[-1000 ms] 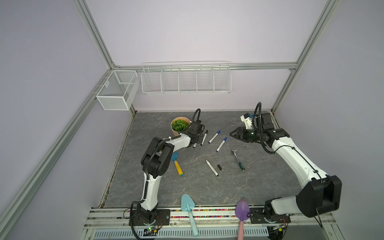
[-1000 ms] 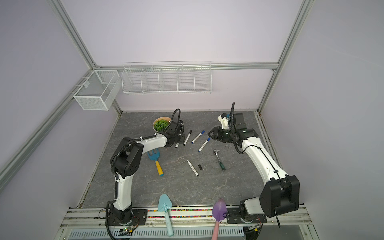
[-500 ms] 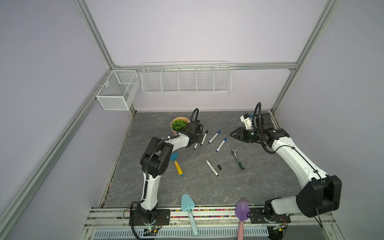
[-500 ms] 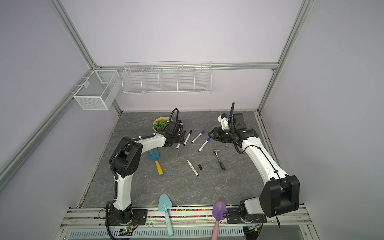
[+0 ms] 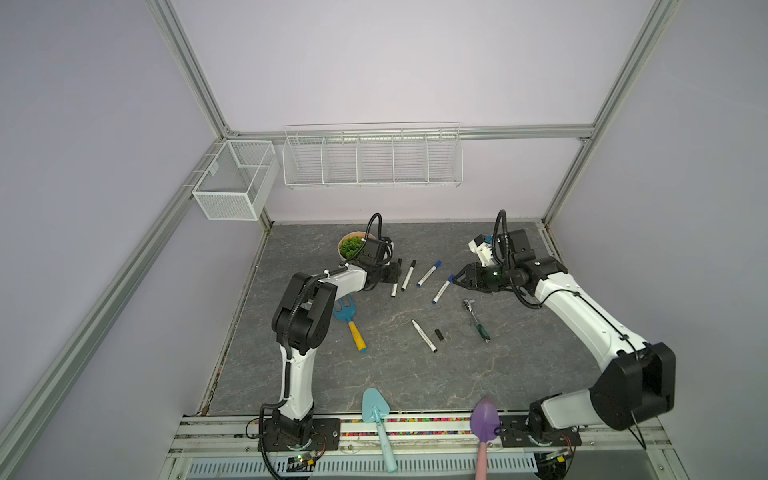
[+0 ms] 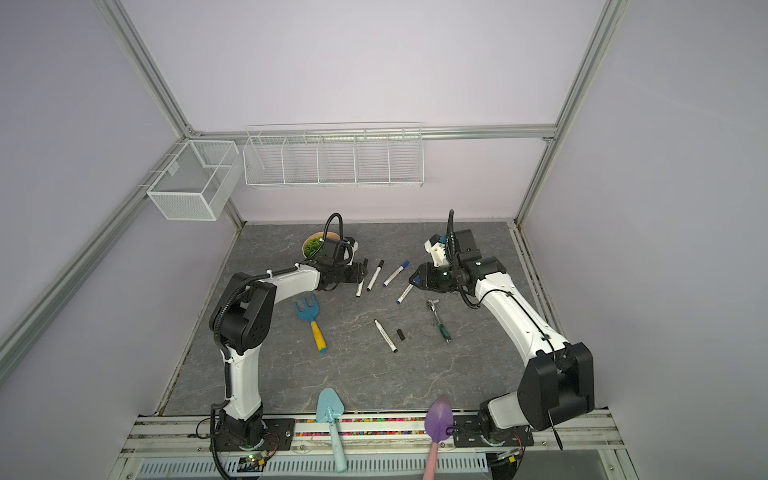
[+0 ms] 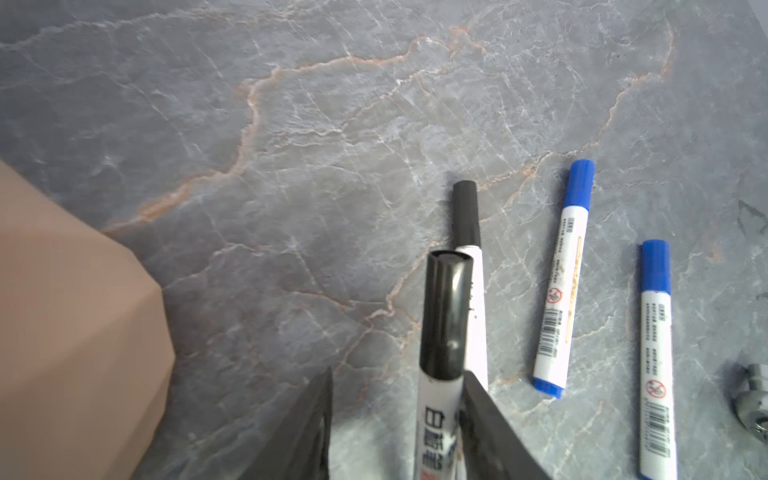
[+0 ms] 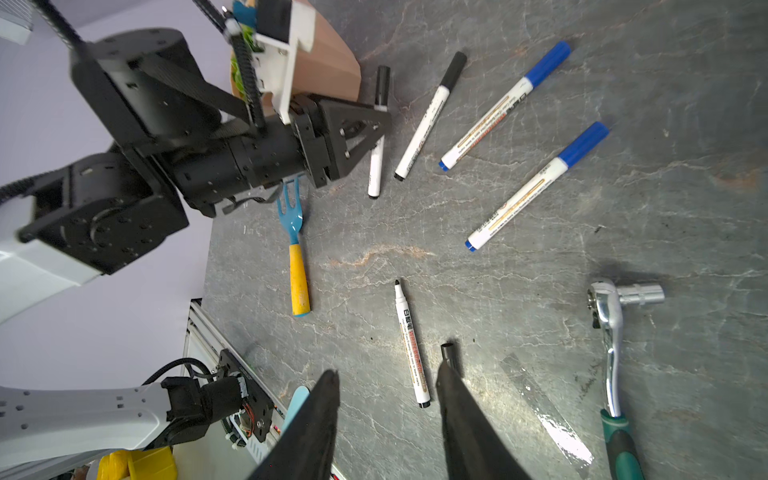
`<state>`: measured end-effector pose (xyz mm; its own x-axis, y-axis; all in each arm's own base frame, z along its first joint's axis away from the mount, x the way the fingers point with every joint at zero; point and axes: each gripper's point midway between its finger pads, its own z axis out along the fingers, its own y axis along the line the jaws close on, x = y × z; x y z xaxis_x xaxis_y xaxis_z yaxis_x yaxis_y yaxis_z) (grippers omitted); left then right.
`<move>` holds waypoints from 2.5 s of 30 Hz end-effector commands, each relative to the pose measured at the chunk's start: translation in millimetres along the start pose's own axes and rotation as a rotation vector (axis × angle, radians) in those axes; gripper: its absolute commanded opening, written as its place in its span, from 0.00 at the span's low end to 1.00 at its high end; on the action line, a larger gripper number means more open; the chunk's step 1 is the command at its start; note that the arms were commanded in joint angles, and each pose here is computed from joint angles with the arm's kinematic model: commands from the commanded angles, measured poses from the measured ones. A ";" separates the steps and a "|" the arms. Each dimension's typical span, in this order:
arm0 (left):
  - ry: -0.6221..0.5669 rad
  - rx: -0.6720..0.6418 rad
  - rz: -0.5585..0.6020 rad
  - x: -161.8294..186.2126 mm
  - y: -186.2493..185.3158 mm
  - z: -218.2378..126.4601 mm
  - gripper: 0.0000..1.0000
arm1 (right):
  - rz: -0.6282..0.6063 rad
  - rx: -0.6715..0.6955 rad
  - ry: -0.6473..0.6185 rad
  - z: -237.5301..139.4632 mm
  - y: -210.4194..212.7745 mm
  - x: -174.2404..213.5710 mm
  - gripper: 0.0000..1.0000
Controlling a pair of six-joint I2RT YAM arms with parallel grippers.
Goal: Insert the pens into the pen caps
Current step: 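Lower the capped marker beside the markers near the plant pot and release, then grasp an uncapped white marker with the right gripper while the left withdraws, then carry the white marker to the left gripper and close the left gripper on it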
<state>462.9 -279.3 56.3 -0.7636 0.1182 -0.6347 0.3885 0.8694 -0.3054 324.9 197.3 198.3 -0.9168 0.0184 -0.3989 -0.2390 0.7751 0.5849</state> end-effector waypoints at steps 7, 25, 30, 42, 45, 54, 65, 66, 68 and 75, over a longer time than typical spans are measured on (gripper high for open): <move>0.036 -0.045 0.021 -5.6 6.1 4.7 0.36 | -0.026 0.021 0.076 18.6 0.6 12.2 0.42; -0.235 -0.066 0.088 -32.3 -34.5 -64.4 0.25 | -0.245 0.089 0.278 49.7 12.0 73.3 0.43; -0.370 -0.204 -0.152 -17.0 -12.4 -117.9 0.29 | -0.430 0.239 0.468 92.7 -3.0 128.0 0.45; -0.344 -0.347 -0.305 56.7 21.3 -166.0 0.33 | -0.569 0.409 0.558 159.3 -29.5 136.7 0.42; -0.356 -0.322 -0.300 56.6 18.0 -170.0 0.35 | -0.595 0.426 0.561 171.2 -29.2 136.3 0.37; -0.290 -0.158 -0.182 50.2 -17.4 -154.2 0.41 | -0.540 0.311 0.402 152.4 8.1 94.0 0.10; -0.256 0.383 0.023 33.0 -135.8 -155.3 0.54 | -0.285 -0.191 -0.050 42.1 86.4 -2.9 0.08; -0.260 0.417 0.038 29.7 -144.6 -158.5 0.54 | -0.277 -0.222 -0.057 37.9 90.3 -4.5 0.08; -0.272 0.477 0.064 23.0 -159.7 -164.9 0.55 | -0.264 -0.257 -0.071 31.2 95.2 -8.1 0.08; -0.263 0.609 0.115 18.4 -185.2 -175.8 0.55 | -0.257 -0.263 -0.097 22.9 98.0 -14.1 0.07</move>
<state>298.7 -335.3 204.8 -0.6123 -0.0193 -0.7904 0.6567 0.5441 -0.5221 324.0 284.4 238.4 -0.7813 -0.1020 -0.6158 -0.5393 0.6070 0.5837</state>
